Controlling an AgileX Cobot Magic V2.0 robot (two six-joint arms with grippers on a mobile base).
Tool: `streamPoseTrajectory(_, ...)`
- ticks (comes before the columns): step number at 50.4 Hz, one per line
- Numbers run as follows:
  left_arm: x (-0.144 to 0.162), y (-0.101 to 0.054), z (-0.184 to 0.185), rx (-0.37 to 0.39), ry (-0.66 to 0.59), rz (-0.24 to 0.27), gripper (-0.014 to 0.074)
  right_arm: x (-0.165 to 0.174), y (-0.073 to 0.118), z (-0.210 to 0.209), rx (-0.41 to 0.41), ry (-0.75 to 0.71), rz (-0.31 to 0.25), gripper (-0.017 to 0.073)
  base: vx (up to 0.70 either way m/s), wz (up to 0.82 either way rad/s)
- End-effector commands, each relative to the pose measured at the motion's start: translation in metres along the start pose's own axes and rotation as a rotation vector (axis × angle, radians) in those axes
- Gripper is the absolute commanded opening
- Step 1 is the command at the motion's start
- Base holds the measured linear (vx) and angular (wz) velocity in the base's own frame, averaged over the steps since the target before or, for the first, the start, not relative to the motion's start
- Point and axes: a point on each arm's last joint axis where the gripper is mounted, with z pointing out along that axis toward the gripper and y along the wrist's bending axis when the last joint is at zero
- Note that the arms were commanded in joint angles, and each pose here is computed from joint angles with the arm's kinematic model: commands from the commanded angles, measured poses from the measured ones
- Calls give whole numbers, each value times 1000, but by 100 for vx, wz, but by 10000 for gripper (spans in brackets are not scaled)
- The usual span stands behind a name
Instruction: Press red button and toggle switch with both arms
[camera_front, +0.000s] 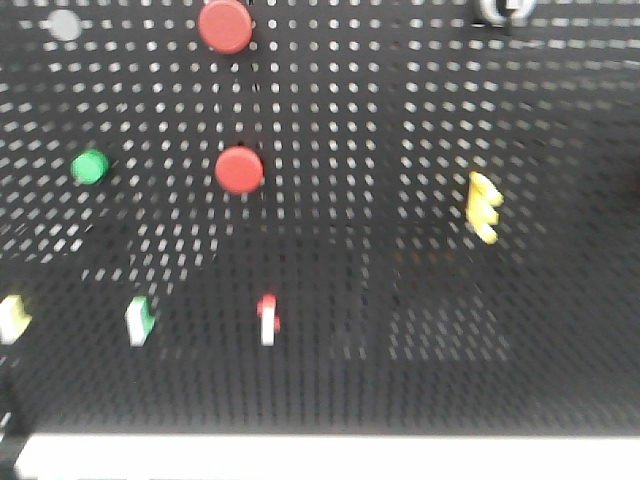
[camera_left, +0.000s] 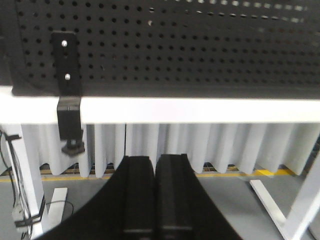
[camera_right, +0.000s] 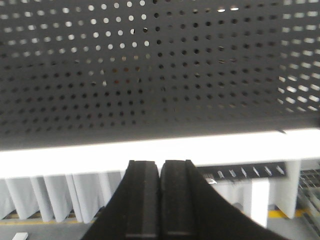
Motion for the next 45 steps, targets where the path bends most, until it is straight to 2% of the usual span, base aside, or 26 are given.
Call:
streamPoseTrajectory(1, 3, 1, 1, 4, -64, -17, 2, -4, 0, -1, -1, -87, -15, -3, 37, 4)
streamPoseTrajectory(14, 3, 1, 1, 4, -64, -17, 2, -4, 0, -1, -1, -87, -15, -3, 27, 3)
streamPoseTrajectory(35, 3, 1, 1, 4, -69, -15, 2, -4, 0, -1, -1, -87, -15, -3, 5, 0)
streamPoseTrajectory(38, 2, 1, 1, 3, -78, -4, 2, -4, 0, -1, -1, -87, -15, -3, 0, 0)
streamPoseTrajectory(42, 0, 1, 1, 0, -99, 39, 2, -4, 0, -1, -1, -87, -15, -3, 0, 0)
streamPoseTrajectory(45, -1, 1, 1, 0, -109, 46, 2, -4, 0, -1, -1, -87, -15, -3, 0, 0)
